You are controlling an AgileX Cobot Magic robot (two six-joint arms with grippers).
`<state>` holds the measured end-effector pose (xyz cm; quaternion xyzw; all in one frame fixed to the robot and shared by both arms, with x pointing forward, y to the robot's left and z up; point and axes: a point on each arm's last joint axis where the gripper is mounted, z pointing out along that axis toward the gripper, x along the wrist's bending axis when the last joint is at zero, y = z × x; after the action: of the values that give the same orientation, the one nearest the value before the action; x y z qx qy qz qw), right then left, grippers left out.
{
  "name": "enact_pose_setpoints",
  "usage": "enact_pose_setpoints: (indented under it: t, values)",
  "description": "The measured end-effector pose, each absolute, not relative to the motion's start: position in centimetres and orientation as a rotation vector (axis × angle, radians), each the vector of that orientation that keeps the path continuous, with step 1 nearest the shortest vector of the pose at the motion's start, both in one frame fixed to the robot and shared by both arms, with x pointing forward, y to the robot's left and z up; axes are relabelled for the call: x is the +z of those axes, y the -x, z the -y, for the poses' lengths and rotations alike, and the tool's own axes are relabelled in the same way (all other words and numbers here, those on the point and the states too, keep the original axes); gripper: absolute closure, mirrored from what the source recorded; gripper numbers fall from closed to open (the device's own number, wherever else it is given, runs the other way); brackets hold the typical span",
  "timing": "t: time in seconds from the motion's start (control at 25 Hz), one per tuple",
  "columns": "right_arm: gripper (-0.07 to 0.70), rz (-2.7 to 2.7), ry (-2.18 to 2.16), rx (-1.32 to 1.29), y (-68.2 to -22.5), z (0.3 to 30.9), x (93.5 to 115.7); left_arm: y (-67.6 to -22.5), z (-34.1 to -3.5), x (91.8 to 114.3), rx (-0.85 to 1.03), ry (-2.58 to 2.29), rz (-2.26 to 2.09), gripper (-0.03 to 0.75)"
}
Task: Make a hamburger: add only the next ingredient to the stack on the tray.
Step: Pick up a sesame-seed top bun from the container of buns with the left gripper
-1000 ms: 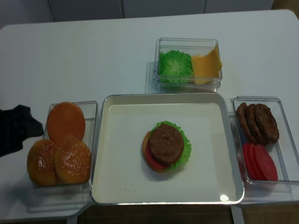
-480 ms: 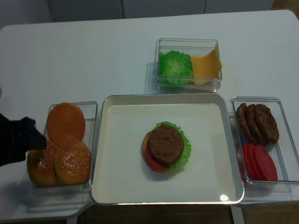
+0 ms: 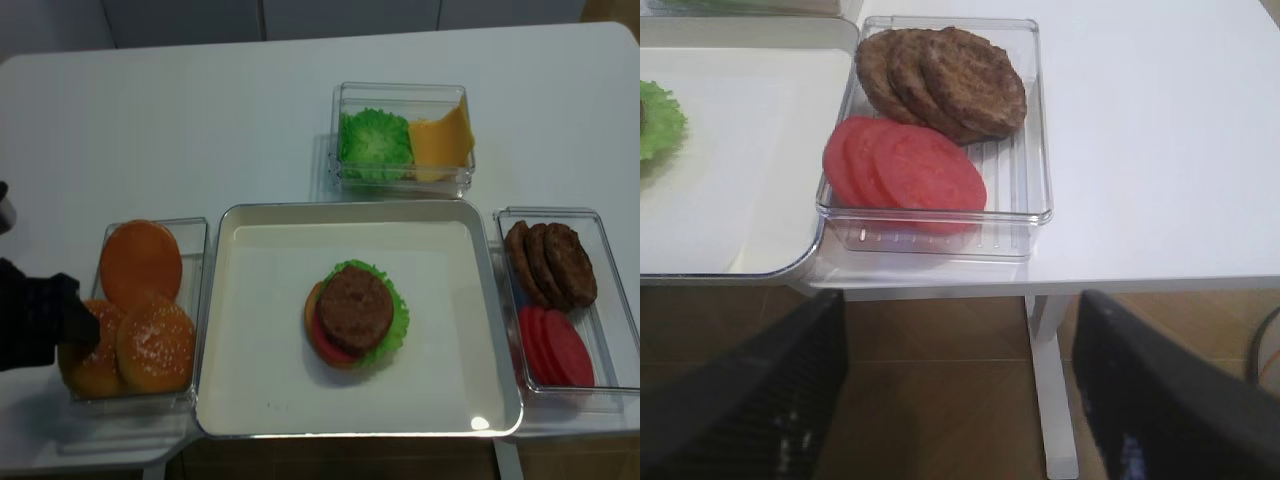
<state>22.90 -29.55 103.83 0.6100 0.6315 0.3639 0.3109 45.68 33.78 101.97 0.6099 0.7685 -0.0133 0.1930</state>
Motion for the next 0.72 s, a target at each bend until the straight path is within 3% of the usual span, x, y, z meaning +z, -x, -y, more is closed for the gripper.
enact_pose_setpoints:
  t: [0.72]
  values:
    - [0.101,-1.667,-1.611,0.961,-22.90,29.55,103.83,-45.94,-33.56,101.79,-0.078,-1.741,-2.111,0.279]
